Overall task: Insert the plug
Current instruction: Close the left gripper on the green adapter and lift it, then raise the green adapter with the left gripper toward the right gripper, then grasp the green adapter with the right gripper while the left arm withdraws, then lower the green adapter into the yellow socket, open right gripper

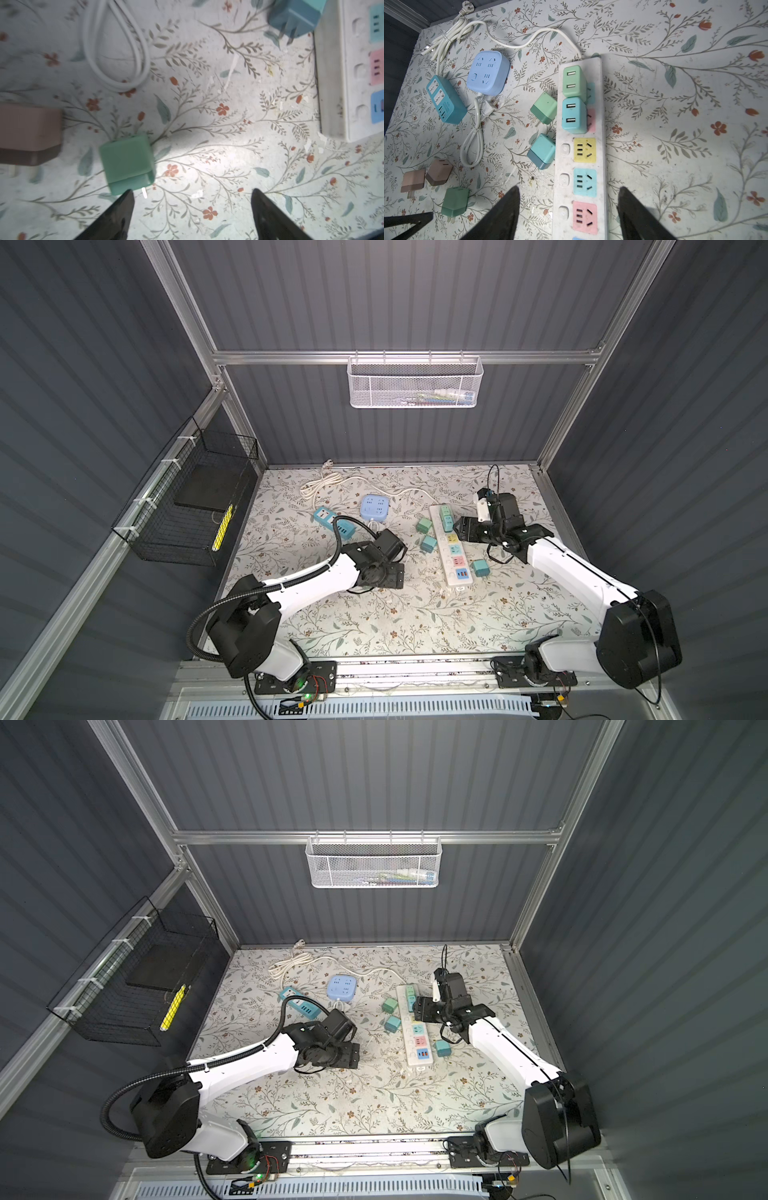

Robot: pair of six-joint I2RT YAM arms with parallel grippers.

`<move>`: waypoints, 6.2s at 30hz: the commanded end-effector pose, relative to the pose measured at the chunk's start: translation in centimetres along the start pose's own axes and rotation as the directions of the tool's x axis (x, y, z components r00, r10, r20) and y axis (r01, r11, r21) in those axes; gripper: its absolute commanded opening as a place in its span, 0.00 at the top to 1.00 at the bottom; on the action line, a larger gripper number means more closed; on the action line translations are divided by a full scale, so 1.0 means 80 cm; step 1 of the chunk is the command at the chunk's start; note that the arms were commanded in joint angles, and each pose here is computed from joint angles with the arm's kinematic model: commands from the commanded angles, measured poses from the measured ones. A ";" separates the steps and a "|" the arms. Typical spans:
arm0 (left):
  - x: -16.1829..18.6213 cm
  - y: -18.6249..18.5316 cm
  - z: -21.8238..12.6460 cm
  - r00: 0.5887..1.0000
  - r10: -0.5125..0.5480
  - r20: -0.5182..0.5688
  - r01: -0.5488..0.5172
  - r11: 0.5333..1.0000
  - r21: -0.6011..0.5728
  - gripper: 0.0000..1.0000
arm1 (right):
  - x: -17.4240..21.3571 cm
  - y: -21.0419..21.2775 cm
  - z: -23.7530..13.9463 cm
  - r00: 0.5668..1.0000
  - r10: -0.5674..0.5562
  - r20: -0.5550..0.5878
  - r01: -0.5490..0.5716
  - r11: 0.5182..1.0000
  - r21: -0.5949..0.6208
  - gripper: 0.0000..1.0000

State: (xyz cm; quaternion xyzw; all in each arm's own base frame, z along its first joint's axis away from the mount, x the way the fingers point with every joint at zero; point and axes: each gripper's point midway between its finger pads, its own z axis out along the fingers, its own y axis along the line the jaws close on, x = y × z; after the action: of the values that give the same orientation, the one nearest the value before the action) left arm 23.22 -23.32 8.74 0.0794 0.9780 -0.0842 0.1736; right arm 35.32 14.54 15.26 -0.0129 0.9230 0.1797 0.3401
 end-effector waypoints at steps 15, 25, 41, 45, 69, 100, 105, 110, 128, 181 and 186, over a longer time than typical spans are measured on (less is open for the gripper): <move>0.035 0.056 0.056 0.991 -0.032 -0.132 0.007 0.982 -0.188 0.30 | 0.006 0.003 0.001 1.000 -0.008 0.002 0.008 1.000 -0.023 0.35; 0.032 0.066 0.069 0.993 -0.050 -0.109 0.023 0.971 -0.236 0.45 | 0.008 0.005 0.005 1.000 -0.007 -0.016 0.007 1.000 -0.031 0.39; 0.035 0.073 0.073 0.995 -0.003 -0.101 -0.019 0.976 -0.217 0.49 | 0.007 0.007 0.001 1.000 -0.015 -0.024 0.014 0.999 -0.034 0.39; 0.036 0.071 0.075 0.994 -0.001 -0.108 -0.021 0.979 -0.201 0.48 | 0.007 0.006 0.000 1.000 -0.015 -0.024 0.015 0.999 -0.029 0.39; -0.096 -0.088 -0.011 0.755 0.400 0.520 -0.500 0.864 0.063 0.81 | 0.015 0.045 -0.034 0.998 -0.012 -0.054 0.005 0.991 -0.134 0.42; -0.100 -0.164 -0.045 0.588 0.372 0.718 -0.680 0.708 0.190 0.80 | 0.054 0.162 -0.027 0.957 -0.147 -0.249 -0.003 0.856 -0.516 0.52; -0.100 -0.166 -0.046 0.587 0.375 0.718 -0.685 0.703 0.192 0.80 | 0.054 0.166 -0.018 0.954 -0.148 -0.259 -0.010 0.853 -0.522 0.57; -0.100 -0.164 -0.043 0.591 0.380 0.712 -0.680 0.709 0.186 0.78 | 0.057 0.171 -0.018 0.951 -0.154 -0.267 -0.014 0.844 -0.536 0.71; -0.096 -0.115 -0.087 0.681 0.209 0.702 -0.499 0.834 0.236 0.17 | 0.036 0.134 -0.028 0.975 -0.188 -0.121 0.131 0.918 -0.374 0.83; -0.062 0.044 -0.031 0.781 -0.085 0.619 0.094 0.995 0.018 0.08 | 0.047 -0.014 0.090 0.982 -0.189 -0.027 0.191 0.964 0.185 0.84; -0.061 0.046 -0.034 0.777 -0.086 0.624 0.094 0.995 0.020 0.08 | 0.057 -0.010 0.092 0.980 -0.194 -0.046 0.200 0.962 0.185 0.84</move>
State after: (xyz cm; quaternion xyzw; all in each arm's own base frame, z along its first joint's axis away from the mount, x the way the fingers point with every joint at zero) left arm 27.60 -20.39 11.99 -0.0008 0.8748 -0.1135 0.4710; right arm 37.79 16.83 8.74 -0.0724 0.9230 0.0672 0.3718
